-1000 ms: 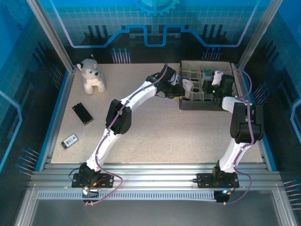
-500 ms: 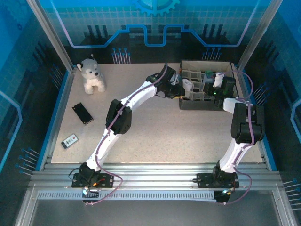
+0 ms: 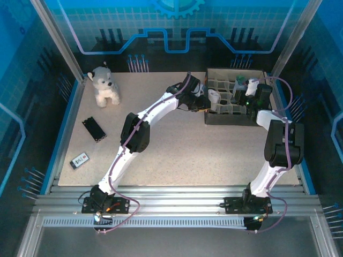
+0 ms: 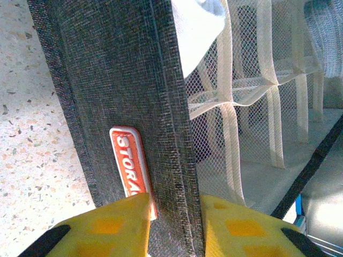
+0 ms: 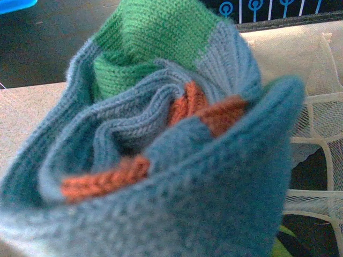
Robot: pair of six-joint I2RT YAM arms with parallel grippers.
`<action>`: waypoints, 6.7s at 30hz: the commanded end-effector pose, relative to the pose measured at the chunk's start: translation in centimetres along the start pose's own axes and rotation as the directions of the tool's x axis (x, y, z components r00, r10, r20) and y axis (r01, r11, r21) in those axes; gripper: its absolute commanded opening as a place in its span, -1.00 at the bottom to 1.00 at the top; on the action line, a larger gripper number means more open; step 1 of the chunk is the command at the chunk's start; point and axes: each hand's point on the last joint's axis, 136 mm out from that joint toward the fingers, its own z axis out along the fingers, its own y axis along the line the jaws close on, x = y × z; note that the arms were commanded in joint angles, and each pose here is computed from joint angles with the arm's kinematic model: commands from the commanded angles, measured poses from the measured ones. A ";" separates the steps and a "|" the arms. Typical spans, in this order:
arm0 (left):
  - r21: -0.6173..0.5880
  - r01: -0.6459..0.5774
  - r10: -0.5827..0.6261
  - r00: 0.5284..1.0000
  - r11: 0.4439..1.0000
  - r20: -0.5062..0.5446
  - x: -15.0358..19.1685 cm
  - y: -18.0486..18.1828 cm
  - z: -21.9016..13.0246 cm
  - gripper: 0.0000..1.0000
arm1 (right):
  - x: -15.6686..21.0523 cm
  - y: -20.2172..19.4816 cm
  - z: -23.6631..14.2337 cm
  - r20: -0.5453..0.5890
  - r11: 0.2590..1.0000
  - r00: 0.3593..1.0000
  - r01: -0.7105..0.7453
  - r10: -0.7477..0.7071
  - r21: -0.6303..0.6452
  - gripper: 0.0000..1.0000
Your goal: Roll the socks
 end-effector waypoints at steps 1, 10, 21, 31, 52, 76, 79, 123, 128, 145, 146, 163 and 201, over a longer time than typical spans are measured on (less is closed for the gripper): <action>-0.040 0.037 -0.039 0.999 0.999 -0.038 1.2 1.8 1.1 -0.43 | -0.3 -0.9 0.2 -0.010 1.000 1.000 0.008 -0.008 0.017 -1.00; -0.042 0.034 -0.036 0.999 0.999 -0.039 1.3 1.8 0.9 -0.42 | 1.6 -1.6 1.1 -0.068 0.999 0.997 -0.043 0.045 0.033 -1.00; -0.036 0.041 -0.043 0.998 0.998 -0.042 1.3 1.8 1.0 -0.43 | 3.2 -1.0 1.9 -0.120 0.999 0.992 -0.033 0.037 0.033 -1.00; -0.035 0.049 -0.051 0.997 0.998 -0.054 1.7 2.0 1.3 -0.43 | 2.2 1.9 4.0 -0.081 0.999 0.997 -0.024 0.021 -0.033 -1.00; -0.028 0.057 -0.059 0.997 0.998 -0.055 1.8 2.0 1.3 -0.44 | 6.6 -2.0 3.0 -0.252 0.983 0.961 -0.071 0.112 0.167 -0.33; -0.029 0.053 -0.055 0.997 0.998 -0.057 1.7 2.1 1.1 -0.45 | -0.7 0.3 0.1 -0.137 0.986 0.982 -0.112 0.129 0.121 0.42; -0.029 0.053 -0.055 0.997 0.998 -0.057 1.7 2.1 1.1 -0.45 | -1.8 0.4 -0.4 -0.120 0.986 0.985 -0.109 0.124 0.126 0.43; -0.101 -0.342 0.355 0.920 0.934 0.167 0.5 -0.9 -18.8 0.99 | -1.3 5.0 -14.9 0.029 0.995 0.997 0.067 -0.069 0.076 1.00; -0.288 -0.325 0.394 0.889 0.901 0.232 2.4 2.9 -24.8 0.99 | 1.0 4.6 -17.8 0.069 0.990 0.997 0.028 -0.038 0.142 1.00; -0.767 -0.086 0.646 0.603 0.635 0.468 12.2 16.8 -34.2 0.99 | 9.2 5.3 -17.1 0.195 0.978 0.962 0.169 -0.191 0.124 1.00; -0.783 -0.069 0.656 0.595 0.618 0.465 12.4 17.4 -34.2 0.99 | 9.2 5.1 -16.7 0.194 0.975 0.959 0.184 -0.206 0.127 1.00; -0.757 0.086 0.597 0.560 0.648 0.574 9.7 26.5 -34.6 0.99 | 9.2 4.5 -11.2 0.267 0.984 0.948 0.156 -0.175 0.091 1.00; -0.681 0.041 0.541 0.573 0.731 0.616 7.4 28.8 -31.8 0.99 | 10.1 5.4 -7.4 0.100 0.959 0.960 0.247 -0.262 0.141 1.00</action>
